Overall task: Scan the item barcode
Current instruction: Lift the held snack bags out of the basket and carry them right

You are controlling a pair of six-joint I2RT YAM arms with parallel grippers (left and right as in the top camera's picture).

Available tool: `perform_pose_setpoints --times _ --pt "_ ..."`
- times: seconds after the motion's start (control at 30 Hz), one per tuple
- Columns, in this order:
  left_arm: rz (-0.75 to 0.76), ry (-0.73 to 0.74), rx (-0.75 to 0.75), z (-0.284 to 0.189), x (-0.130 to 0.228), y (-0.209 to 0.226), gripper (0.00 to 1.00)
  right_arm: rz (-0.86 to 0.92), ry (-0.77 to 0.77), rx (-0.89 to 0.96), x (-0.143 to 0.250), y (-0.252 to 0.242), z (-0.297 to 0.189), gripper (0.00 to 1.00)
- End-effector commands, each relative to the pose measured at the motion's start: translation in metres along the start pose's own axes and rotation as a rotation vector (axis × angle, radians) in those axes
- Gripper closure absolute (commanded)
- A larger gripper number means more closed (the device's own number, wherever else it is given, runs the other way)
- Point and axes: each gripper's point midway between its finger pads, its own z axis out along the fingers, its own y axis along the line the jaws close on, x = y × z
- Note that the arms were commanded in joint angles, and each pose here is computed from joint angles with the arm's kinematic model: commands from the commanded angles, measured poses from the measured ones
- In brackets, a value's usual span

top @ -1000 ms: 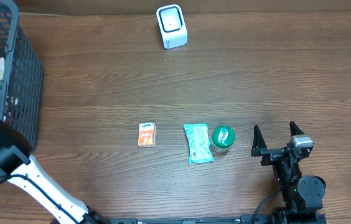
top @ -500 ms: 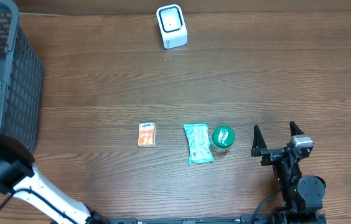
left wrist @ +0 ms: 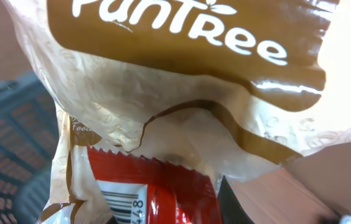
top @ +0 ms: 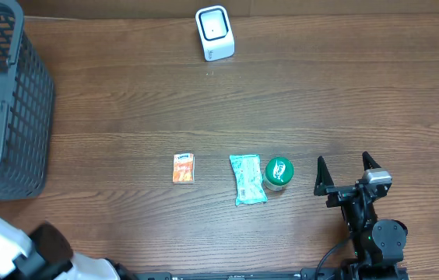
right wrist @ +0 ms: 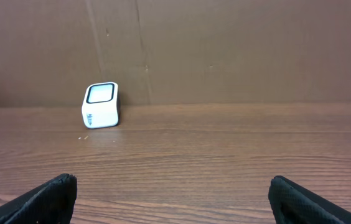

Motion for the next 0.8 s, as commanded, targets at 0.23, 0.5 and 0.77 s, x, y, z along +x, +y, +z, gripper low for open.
perform_pose_setpoints --times 0.23,0.5,0.77 --pt "0.103 0.233 0.123 -0.061 0.085 -0.066 0.96 -0.004 -0.003 0.01 0.002 -0.002 0.0 0.0" --pt "0.29 0.56 0.073 -0.051 0.178 -0.081 0.96 -0.004 -0.003 0.01 0.002 -0.002 0.0 0.0" --pt "0.47 0.824 0.064 -0.036 0.276 -0.096 0.96 -0.004 -0.003 0.01 0.002 -0.002 0.0 0.0"
